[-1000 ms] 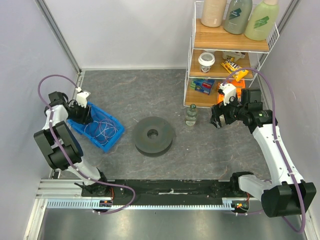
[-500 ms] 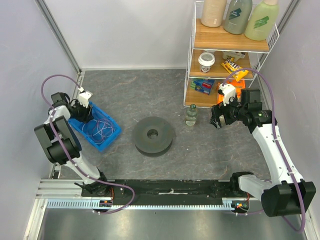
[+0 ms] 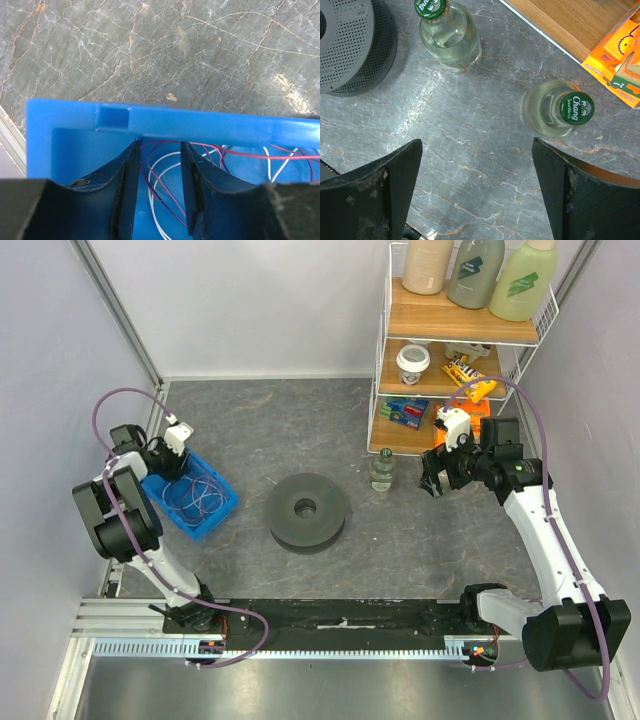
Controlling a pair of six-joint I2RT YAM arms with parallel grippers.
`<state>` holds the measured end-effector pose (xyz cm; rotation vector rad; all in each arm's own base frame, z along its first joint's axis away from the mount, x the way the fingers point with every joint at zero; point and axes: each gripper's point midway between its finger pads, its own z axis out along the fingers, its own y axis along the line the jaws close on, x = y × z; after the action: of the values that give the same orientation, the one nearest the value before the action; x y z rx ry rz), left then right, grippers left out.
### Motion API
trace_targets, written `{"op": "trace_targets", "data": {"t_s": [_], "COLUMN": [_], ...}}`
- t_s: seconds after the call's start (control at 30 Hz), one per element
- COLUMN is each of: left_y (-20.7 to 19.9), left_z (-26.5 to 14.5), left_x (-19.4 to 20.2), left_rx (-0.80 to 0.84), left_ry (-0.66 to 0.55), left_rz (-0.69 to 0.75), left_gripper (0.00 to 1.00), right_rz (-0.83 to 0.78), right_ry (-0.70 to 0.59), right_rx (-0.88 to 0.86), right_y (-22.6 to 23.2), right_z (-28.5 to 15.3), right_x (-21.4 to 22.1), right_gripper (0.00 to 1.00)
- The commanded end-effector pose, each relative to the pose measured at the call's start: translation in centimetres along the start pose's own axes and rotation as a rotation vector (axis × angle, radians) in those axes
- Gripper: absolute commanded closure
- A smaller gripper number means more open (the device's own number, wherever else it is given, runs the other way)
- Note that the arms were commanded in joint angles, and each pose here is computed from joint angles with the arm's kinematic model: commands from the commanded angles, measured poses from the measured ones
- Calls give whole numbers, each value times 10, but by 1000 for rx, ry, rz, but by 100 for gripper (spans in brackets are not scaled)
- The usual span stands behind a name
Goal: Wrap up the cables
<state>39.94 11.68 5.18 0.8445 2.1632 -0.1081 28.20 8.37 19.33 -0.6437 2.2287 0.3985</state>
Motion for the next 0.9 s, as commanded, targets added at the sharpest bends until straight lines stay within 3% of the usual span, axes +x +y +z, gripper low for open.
{"op": "trace_targets", "data": {"t_s": [0.0,0.1,0.17,0.4,0.67,0.87], "left_y": [10,0,-5,-2,39,53], "left_z": [11,13,13,-14,-90,-174], "left_x": [-8,-6,-8,-32,-70,-145], "left_rx": [10,70,93,36,-164,-325], "left_ry": [-55,-54,-66,-119,-122,-259], "left_rz": [124,122,120,85,-26,-177], "left_gripper": [58,64,74,98,98,98], "right_rz": [-5,-5,-4,-6,-21,-35], "right_ry": [-7,-6,-7,-11,-30,-60], "right_rx": [15,18,19,23,26,19], "right_y": [-3,-4,-4,-3,-1,2], "right_z": [0,-1,-1,-4,-11,-20], "right_x": [-2,-2,-1,-2,-9,-22], "right_gripper": [2,2,2,2,2,2]}}
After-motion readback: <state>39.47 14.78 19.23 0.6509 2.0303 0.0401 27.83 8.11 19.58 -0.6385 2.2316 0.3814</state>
